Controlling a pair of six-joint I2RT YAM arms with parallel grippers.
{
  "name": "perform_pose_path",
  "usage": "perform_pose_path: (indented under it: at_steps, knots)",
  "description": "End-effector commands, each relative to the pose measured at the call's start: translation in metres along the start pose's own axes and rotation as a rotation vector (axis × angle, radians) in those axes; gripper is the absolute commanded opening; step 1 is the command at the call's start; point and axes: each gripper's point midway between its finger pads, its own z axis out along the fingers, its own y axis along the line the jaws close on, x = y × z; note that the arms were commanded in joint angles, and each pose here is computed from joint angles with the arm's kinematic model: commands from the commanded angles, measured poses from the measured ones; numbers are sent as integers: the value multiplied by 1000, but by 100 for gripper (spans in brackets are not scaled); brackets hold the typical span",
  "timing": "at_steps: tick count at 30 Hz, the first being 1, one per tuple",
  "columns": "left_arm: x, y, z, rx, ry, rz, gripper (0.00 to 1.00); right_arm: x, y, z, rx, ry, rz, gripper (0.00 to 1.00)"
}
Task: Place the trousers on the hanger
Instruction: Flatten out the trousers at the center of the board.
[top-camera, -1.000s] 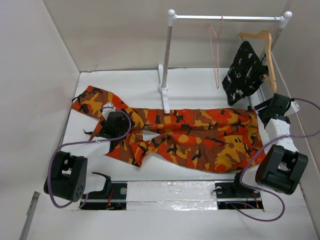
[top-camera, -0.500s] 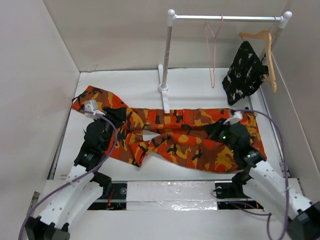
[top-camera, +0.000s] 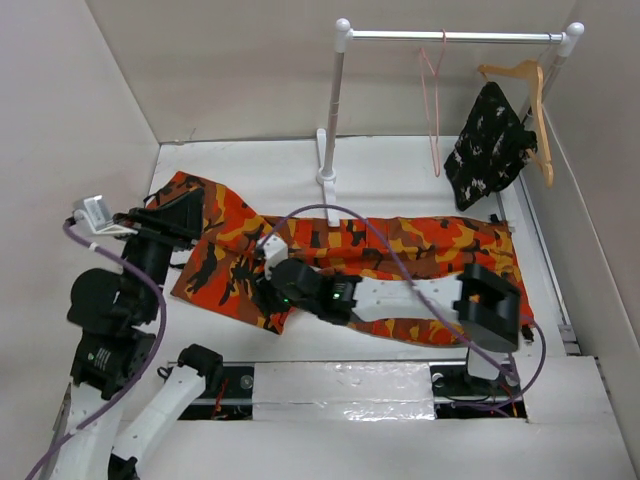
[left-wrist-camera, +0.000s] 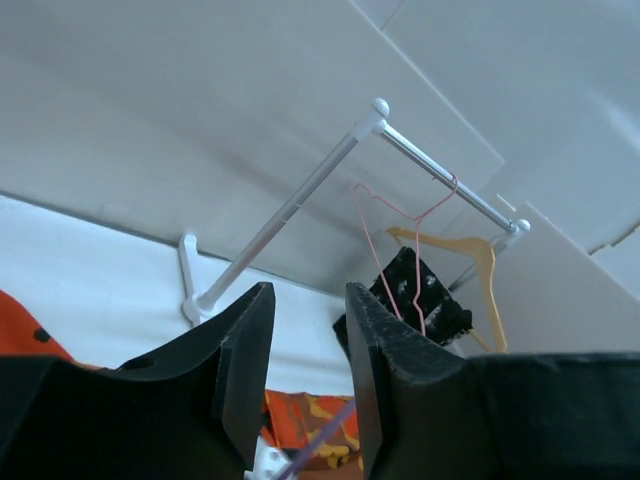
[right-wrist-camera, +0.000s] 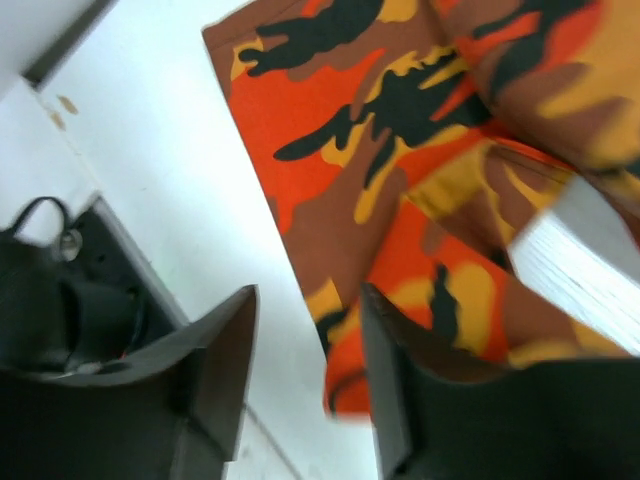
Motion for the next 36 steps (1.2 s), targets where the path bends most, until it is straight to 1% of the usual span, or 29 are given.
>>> perform_pose_path:
  at_steps: [1,2,3,4,5,6,7,8,9,11,15,18,19,20,22,23,24,25,26,28,29,30,31,32,33,35,36]
  knots:
    - [-2,11,-17,-35,23,89,33,13,14,40,-7,45,-123,55]
    - [-6,13,-22,-42,1,88,41,-5,25,49,-21,10,-125,56]
    - [-1,19,-21,-59,7,95,44,-2,32,58,-31,19,-151,57]
    - [0,22,-23,-69,7,98,46,9,29,65,-11,68,-168,57]
    - [3,28,-23,-91,19,114,47,12,34,84,-6,82,-175,57]
    - [6,30,-23,-100,26,121,48,19,32,92,5,105,-182,58]
    - [8,33,-23,-106,31,128,48,29,29,98,19,141,-193,65]
    - [8,36,-23,-114,27,136,48,45,26,108,26,173,-201,66]
    - [10,38,-23,-121,29,144,49,44,28,111,21,174,-203,67]
    - [9,43,-22,-142,24,159,49,56,36,114,13,180,-225,72]
    - [15,47,-19,-147,26,168,49,79,28,124,51,225,-263,73]
    - [18,48,-14,-148,33,171,50,88,32,126,58,228,-295,71]
    - [19,49,-13,-154,38,178,50,97,24,128,84,251,-317,69]
    - [21,52,-12,-167,46,185,50,92,19,131,122,235,-324,68]
    - [26,55,-11,-172,51,184,50,104,11,133,169,248,-334,48]
    - [25,55,-11,-165,40,179,50,99,6,133,210,229,-326,37]
    - [28,57,-11,-167,43,179,50,97,6,133,222,221,-318,17]
    - [27,58,-11,-174,37,179,50,93,6,134,229,208,-310,8]
    - [28,60,-10,-185,44,187,50,79,9,129,231,181,-300,2]
    - [25,62,-11,-203,43,199,50,59,19,121,205,148,-283,0]
    - [23,64,-12,-215,37,203,50,30,37,106,144,104,-259,0]
    - [22,65,-13,-219,29,204,51,13,47,96,100,73,-247,0]
    - [23,66,-13,-222,28,202,51,4,55,86,45,41,-253,0]
    - [21,66,-14,-222,17,200,53,-6,72,74,-54,30,-255,0]
    - [20,66,-13,-224,14,201,54,-43,79,51,-107,-27,-230,0]
    - [23,68,-11,-239,35,211,55,-68,73,37,-217,-18,-172,0]
    - [24,69,-11,-242,40,213,55,-79,67,31,-239,-26,-142,0]
